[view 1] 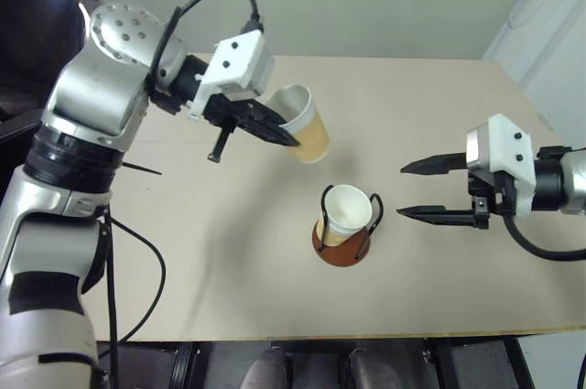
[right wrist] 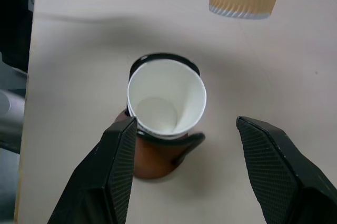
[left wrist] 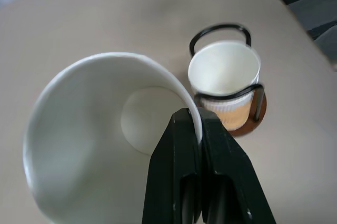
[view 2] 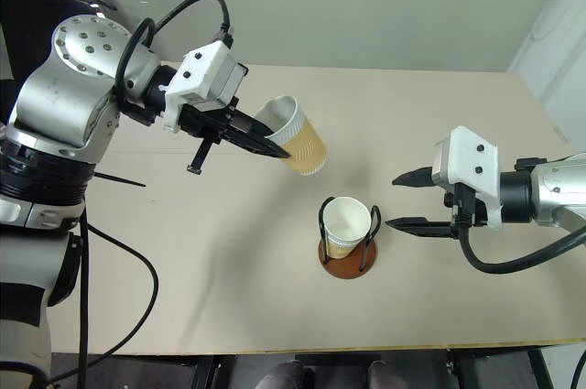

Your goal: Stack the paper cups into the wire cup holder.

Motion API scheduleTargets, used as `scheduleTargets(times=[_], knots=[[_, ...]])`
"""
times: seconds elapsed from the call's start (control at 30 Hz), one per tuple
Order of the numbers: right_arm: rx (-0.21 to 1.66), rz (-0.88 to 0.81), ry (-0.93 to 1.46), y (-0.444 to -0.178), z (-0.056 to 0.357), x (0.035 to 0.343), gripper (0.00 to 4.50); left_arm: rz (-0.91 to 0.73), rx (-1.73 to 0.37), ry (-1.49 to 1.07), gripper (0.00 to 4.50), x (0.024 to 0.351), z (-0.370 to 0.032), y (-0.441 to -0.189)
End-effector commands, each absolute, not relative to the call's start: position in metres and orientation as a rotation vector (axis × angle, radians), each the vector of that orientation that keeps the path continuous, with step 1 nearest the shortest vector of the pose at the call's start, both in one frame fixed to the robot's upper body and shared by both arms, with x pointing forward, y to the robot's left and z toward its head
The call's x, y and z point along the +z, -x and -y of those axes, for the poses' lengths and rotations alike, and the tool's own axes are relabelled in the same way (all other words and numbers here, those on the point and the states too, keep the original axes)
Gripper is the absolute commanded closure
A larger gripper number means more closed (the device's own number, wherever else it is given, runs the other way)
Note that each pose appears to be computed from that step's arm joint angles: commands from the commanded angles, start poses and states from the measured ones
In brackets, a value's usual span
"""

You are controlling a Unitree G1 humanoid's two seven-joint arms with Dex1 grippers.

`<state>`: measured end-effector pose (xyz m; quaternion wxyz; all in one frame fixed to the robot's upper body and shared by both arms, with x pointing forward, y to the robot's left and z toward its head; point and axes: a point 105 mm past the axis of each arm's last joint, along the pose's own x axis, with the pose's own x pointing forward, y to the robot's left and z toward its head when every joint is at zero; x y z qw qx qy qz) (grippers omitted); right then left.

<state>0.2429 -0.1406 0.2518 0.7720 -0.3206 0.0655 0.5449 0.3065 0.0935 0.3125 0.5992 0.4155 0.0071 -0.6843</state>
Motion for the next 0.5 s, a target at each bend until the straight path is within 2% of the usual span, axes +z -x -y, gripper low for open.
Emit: scheduleTargets(times=[0.03,0.23,0.5], knots=[[1.154,-0.097,0.738,-0.238,0.142,0.264,1.47,0.043,-1.686,-1.007,4.46,0.324,-0.08,-0.293],[1.11,-0.103,0.77,-0.236,0.143,0.259,1.47,0.125,-1.827,-1.082,4.46,0.33,-0.042,-0.28],[1.081,-0.098,0.774,-0.235,0.142,0.257,1.47,0.109,-1.889,-1.16,4.46,0.311,-0.027,-0.282]])
